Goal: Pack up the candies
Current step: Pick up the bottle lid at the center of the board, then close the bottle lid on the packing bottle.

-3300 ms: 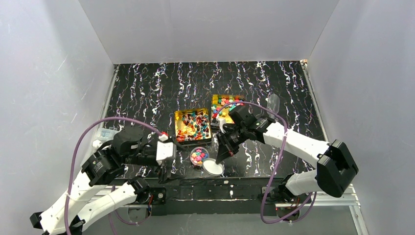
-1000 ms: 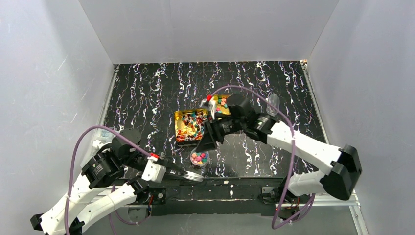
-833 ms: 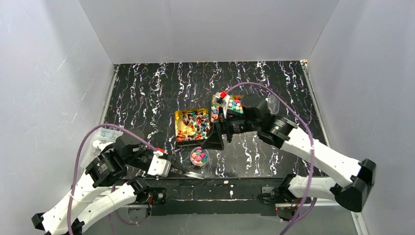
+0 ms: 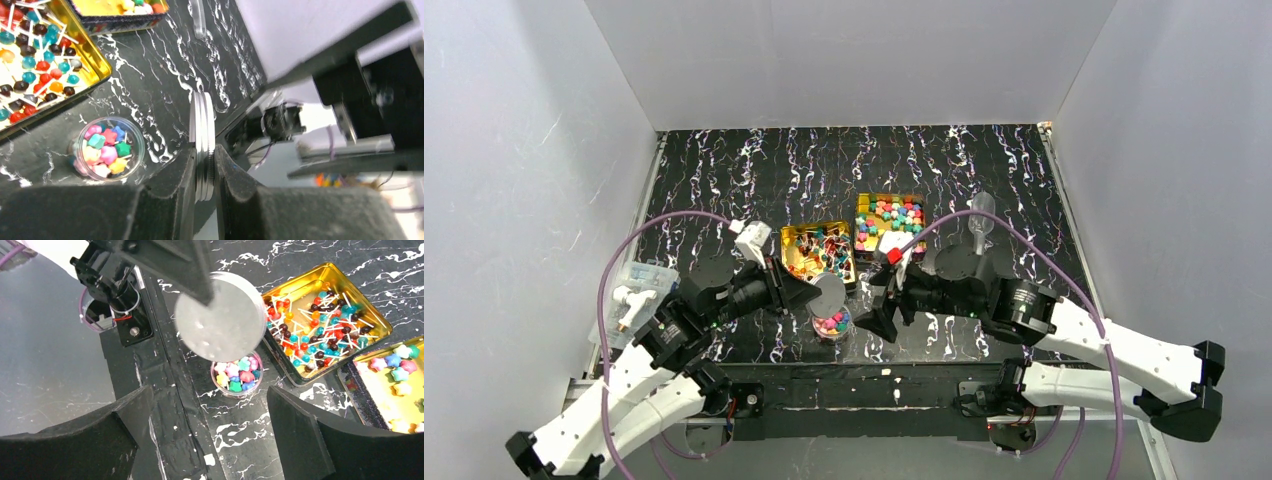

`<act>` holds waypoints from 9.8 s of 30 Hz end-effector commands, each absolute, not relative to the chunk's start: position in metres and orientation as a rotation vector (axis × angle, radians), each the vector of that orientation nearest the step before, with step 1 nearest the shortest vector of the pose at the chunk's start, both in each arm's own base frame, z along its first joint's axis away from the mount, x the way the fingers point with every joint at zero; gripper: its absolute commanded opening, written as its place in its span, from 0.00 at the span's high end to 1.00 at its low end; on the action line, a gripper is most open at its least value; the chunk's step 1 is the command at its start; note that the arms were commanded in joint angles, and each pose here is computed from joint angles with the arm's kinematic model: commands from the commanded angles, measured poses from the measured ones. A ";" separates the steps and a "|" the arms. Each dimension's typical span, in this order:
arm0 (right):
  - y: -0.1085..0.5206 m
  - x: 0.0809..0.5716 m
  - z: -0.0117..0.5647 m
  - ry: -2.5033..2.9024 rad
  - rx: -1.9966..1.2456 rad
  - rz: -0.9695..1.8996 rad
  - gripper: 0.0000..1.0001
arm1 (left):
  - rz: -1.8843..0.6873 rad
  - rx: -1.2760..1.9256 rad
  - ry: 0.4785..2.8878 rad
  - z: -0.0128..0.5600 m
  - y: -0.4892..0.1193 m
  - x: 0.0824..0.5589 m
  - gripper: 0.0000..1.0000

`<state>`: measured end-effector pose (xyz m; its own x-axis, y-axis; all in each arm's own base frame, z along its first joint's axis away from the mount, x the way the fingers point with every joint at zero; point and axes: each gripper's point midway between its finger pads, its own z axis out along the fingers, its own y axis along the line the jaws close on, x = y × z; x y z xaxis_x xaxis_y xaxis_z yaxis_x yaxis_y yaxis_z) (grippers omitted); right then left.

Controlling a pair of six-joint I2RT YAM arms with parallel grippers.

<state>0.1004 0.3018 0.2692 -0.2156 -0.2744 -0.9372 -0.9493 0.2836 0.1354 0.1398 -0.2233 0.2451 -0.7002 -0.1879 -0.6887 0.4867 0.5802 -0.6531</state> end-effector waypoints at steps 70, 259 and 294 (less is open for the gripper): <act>0.315 0.098 0.298 1.711 0.045 1.632 0.93 | -1.975 -0.212 1.713 0.262 -0.220 0.122 0.68; 0.323 0.171 0.065 2.411 -0.115 1.185 0.54 | -0.938 0.154 2.645 0.078 -0.207 0.157 0.62; 0.326 0.155 0.076 2.402 -0.218 1.109 0.51 | -0.977 0.047 2.653 0.054 -0.194 0.130 0.55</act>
